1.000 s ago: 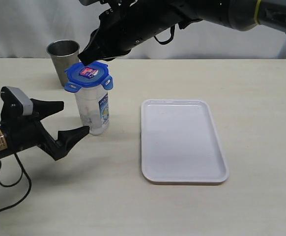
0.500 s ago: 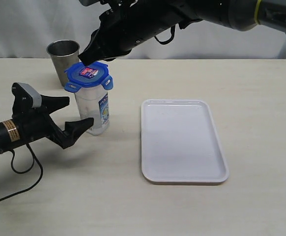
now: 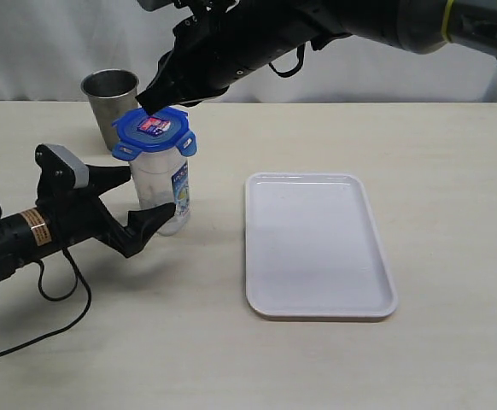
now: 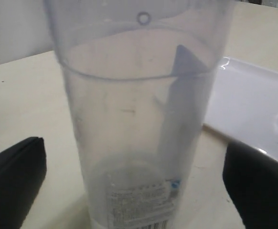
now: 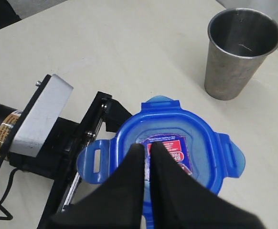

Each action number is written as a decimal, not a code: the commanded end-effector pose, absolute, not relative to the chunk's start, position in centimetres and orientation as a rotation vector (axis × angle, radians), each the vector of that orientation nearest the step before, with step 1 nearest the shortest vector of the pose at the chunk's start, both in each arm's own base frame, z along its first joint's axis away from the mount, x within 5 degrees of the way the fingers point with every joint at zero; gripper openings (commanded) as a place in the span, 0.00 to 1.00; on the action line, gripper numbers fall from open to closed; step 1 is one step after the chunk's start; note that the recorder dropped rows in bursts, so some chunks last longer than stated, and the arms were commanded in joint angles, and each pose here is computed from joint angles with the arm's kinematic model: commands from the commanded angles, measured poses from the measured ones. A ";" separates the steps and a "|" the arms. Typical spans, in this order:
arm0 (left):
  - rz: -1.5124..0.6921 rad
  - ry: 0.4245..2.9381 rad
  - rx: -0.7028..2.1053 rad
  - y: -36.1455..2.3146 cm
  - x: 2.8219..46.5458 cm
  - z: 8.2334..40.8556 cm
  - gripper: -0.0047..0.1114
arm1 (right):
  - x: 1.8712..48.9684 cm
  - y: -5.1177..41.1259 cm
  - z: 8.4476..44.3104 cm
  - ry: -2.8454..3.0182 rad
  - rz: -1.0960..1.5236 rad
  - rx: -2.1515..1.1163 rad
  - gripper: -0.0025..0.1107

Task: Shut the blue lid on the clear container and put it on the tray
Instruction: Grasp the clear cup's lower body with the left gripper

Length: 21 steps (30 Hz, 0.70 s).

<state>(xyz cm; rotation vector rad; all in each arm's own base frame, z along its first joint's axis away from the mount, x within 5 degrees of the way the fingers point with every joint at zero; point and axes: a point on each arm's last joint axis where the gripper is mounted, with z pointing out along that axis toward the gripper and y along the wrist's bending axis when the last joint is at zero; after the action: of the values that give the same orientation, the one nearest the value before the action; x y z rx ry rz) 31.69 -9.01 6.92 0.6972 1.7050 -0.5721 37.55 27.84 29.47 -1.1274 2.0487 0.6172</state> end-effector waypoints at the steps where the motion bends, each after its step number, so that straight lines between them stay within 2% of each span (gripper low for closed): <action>1: -0.563 1.691 0.668 -9.1 32.0 7.1 0.90 | 37.5 27.6 29.9 2.045 0.609 -1.119 0.06; 5: -0.561 1.693 0.663 -9.0 32.0 7.1 0.90 | 37.5 27.6 29.9 2.046 0.606 -1.116 0.06; 7: -0.560 1.692 0.664 -9.0 32.0 7.1 0.95 | 37.5 27.6 29.9 2.045 0.606 -1.114 0.06; 16: -0.595 1.674 0.731 -10.1 31.5 7.1 0.95 | 37.5 27.6 29.9 2.049 0.608 -1.106 0.06; 21: -0.555 1.674 0.650 -10.7 32.2 7.4 0.95 | 37.5 27.6 29.9 2.050 0.610 -1.104 0.06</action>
<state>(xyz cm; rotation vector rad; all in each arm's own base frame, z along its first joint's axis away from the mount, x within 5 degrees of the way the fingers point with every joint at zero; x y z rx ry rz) 31.51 -10.42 6.99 0.7052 1.6959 -0.5803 37.56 27.82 29.45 -1.1141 2.0597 0.6208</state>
